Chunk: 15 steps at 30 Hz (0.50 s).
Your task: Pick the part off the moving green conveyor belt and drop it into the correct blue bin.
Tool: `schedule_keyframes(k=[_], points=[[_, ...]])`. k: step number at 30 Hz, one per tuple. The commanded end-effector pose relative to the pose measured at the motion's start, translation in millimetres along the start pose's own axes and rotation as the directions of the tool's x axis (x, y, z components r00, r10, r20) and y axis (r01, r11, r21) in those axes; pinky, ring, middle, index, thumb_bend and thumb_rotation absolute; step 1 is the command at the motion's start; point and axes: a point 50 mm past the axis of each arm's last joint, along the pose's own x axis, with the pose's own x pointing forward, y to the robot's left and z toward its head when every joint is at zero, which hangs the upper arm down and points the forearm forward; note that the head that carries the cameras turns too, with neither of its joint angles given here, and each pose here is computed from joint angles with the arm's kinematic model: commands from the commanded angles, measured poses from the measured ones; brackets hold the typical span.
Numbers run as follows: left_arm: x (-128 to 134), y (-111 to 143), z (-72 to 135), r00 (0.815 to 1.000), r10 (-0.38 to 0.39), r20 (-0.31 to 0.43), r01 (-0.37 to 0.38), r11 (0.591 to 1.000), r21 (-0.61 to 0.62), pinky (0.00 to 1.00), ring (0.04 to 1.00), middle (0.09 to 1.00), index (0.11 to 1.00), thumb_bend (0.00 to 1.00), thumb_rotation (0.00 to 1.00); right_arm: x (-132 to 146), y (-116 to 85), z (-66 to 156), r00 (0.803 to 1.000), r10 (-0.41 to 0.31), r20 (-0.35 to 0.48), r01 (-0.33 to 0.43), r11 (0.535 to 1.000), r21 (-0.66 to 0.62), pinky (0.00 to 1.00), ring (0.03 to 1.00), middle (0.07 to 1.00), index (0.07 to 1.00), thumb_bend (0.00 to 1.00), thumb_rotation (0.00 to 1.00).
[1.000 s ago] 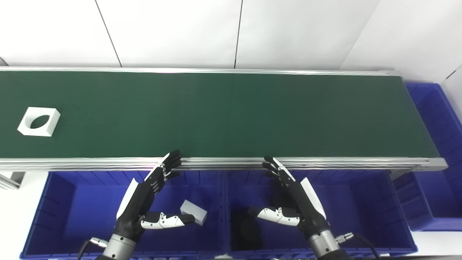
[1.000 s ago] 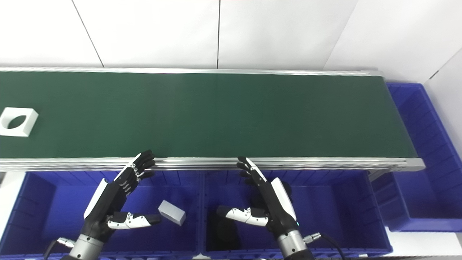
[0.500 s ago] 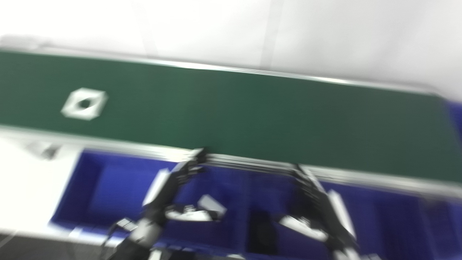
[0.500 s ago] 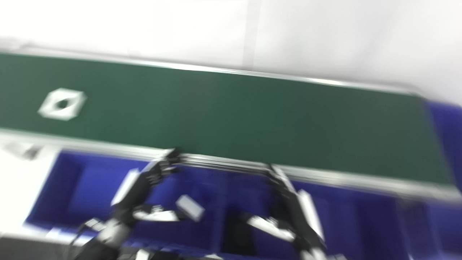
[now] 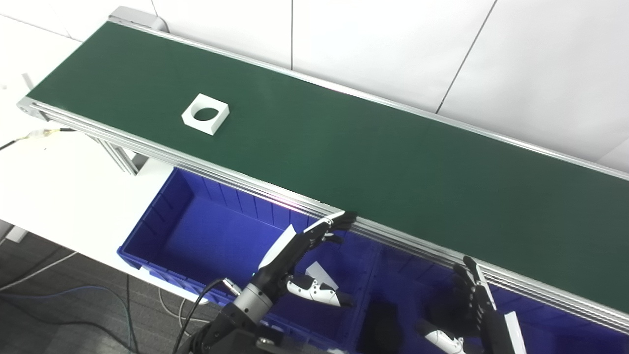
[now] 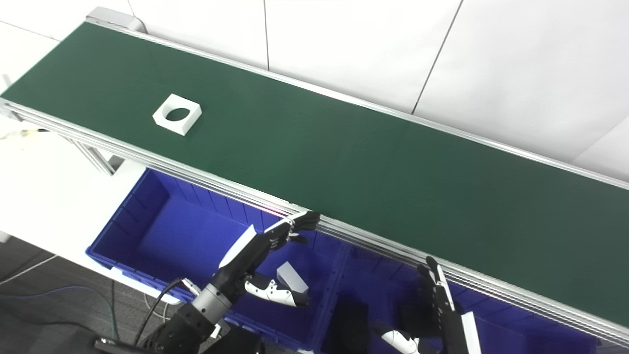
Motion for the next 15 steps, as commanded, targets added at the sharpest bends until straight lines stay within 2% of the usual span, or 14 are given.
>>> schedule_keyframes(k=[1, 6, 15], points=[[4, 1, 8, 0.998, 0.023, 0.067, -0.022, 1.000, -0.007, 0.77, 0.866, 0.893, 0.876, 0.91, 0.34, 0, -1, 9, 0.997, -0.014, 0.073, 0.013, 1.000, 0.007, 0.86, 0.895, 0.912, 0.982, 0.66, 0.27], [3, 3, 7, 0.998, 0.024, 0.064, -0.024, 1.000, -0.007, 0.76, 0.870, 0.898, 0.877, 0.92, 0.34, 0, 2, 4, 0.997, -0.015, 0.072, 0.014, 1.000, 0.009, 0.87, 0.899, 0.918, 0.986, 0.67, 0.27], [6, 7, 5, 0.997, 0.035, 0.069, -0.033, 0.999, -0.036, 0.74, 0.856, 0.890, 0.859, 0.94, 0.32, 7, 12, 0, 0.996, -0.027, 0.083, 0.027, 1.000, -0.003, 0.81, 0.855, 0.891, 0.946, 0.71, 0.21]])
